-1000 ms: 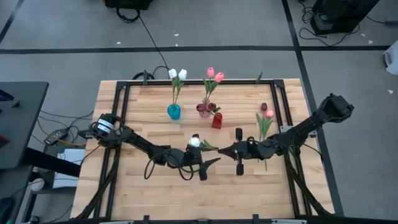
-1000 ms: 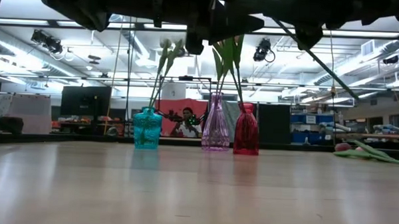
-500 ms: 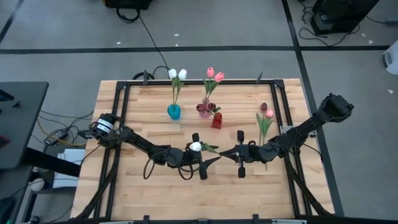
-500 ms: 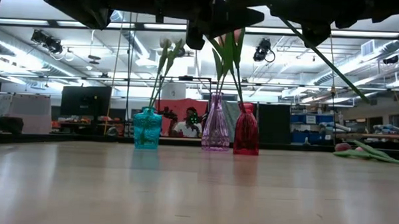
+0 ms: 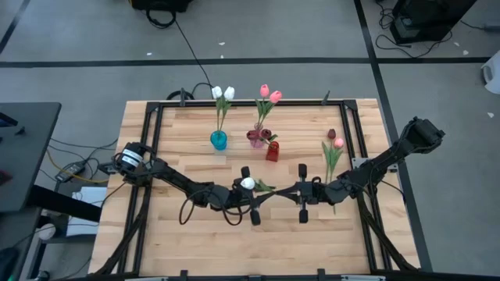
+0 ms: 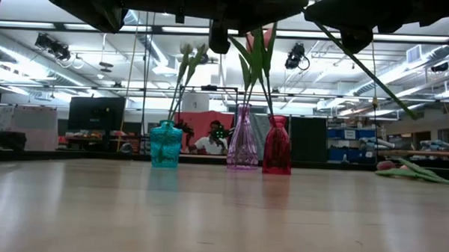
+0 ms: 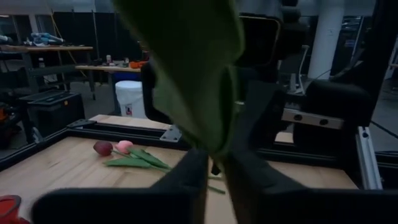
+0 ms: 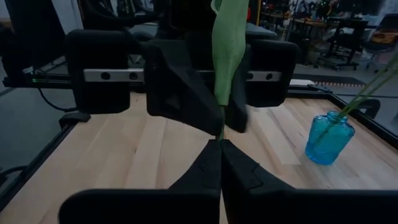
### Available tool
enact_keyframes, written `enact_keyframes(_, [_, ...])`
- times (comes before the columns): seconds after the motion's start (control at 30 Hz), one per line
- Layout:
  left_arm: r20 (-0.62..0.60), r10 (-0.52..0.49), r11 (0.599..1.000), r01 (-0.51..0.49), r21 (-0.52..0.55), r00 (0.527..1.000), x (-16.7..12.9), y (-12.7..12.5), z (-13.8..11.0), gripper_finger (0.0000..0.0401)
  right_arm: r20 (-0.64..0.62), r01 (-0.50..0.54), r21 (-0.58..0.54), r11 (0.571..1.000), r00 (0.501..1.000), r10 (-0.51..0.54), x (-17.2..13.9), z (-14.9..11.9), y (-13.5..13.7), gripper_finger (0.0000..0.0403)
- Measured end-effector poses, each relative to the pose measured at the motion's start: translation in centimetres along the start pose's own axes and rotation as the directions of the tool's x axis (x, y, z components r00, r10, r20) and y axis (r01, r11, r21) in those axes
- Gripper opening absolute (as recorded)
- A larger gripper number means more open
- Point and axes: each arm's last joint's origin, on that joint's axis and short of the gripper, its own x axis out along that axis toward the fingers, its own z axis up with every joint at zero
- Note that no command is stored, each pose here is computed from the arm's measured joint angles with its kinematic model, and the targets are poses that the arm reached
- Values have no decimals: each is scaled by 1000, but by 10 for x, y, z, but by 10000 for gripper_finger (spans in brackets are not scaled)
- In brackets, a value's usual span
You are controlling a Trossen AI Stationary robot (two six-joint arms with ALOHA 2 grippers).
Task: Sort flowers into vase by color
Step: Put the white tulip into the blue vase
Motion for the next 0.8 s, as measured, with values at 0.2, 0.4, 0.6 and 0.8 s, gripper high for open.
enact_keyframes(0.2, [1, -7, 1000, 7, -4, 1000, 0, 0, 0, 13, -1, -5, 19, 1000, 1000, 5, 0, 0, 0, 46])
enact_keyframes(0.4, [-26, 20, 999, -19, 41, 999, -8, 3, 9, 9, -45, -27, 48, 998, 999, 29, -2, -2, 0, 90])
enact_keyframes(0.6, [-164, 198, 974, -175, 141, 966, -50, 27, 53, 7, -119, -6, 57, 998, 993, 13, -17, 1, -7, 101])
enact_keyframes(0.8, [-266, 362, 930, -329, 161, 893, -88, 61, 91, 6, -160, 63, 31, 998, 985, -57, -21, -1, -12, 101])
